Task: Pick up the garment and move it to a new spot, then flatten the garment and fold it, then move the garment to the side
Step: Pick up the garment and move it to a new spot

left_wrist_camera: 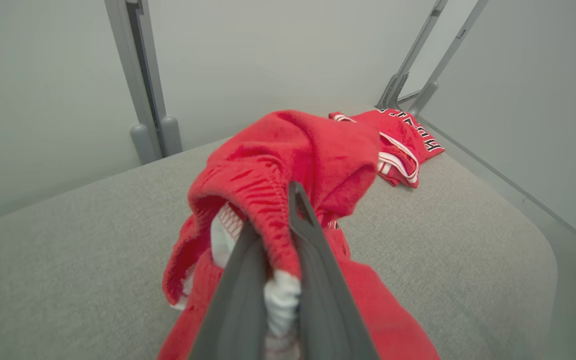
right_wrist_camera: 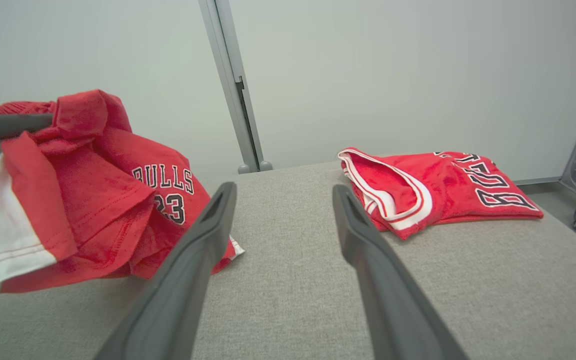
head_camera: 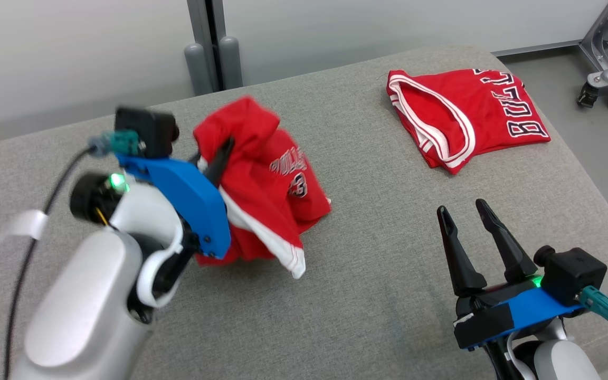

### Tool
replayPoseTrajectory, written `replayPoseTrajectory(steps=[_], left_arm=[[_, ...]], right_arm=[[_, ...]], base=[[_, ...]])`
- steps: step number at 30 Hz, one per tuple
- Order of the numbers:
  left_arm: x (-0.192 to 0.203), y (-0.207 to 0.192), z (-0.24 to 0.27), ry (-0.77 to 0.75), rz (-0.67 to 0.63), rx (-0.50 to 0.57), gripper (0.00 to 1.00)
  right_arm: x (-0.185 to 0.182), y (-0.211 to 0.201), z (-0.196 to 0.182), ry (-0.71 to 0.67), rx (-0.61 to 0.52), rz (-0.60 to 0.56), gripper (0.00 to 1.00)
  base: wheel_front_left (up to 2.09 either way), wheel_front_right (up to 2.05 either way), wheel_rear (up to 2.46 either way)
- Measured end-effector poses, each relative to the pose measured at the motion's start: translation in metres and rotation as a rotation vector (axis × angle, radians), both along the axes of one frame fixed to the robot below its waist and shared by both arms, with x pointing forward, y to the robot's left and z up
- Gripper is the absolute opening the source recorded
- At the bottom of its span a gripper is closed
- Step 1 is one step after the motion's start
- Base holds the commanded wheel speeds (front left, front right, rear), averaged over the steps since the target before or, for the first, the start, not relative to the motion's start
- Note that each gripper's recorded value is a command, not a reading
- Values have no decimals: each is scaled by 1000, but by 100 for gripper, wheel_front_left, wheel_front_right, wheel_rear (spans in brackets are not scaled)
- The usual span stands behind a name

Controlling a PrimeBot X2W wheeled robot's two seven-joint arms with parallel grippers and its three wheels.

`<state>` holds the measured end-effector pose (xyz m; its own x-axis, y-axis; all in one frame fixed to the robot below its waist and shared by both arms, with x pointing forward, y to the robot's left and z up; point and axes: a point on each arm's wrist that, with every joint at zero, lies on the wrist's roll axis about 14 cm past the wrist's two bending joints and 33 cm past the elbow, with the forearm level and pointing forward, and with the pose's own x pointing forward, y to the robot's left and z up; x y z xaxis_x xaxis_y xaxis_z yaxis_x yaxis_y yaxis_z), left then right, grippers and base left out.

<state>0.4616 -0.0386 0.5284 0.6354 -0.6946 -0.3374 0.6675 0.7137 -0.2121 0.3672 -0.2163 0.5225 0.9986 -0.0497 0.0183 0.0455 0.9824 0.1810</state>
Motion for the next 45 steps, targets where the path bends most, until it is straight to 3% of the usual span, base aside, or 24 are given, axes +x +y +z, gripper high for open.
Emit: replayPoseTrajectory(steps=[2,4,5,6,12,18,21,25,33,45], left_arm=[[-4,3,-32,78,46,4,0],[-8,6,-56,130,91,12,31],[-12,9,-68,158,108,21,96],[-17,10,-78,182,121,25,100],[-34,18,-92,215,183,-41,100],[-38,42,-74,143,262,-142,100],[-40,69,-46,21,342,-258,100],[-43,97,-29,-75,423,-313,100],[-68,166,-18,-270,571,-259,100],[-100,218,-40,-293,711,-134,100]], right_arm=[[1,0,-2,5,5,0,100],[2,1,-3,6,8,4,100],[3,3,-3,6,9,10,100],[4,5,-3,3,9,16,100],[9,16,5,-17,-2,52,100],[10,28,11,-27,-9,89,100],[10,36,16,-37,-12,116,100],[10,41,20,-45,-10,131,100],[12,44,21,-43,-13,141,100],[4,41,-15,52,9,127,100]], base=[[0,0,0],[0,0,0],[0,0,0],[0,0,0],[0,0,0],[0,0,0],[0,0,0],[0,0,0],[0,0,0],[0,0,0]])
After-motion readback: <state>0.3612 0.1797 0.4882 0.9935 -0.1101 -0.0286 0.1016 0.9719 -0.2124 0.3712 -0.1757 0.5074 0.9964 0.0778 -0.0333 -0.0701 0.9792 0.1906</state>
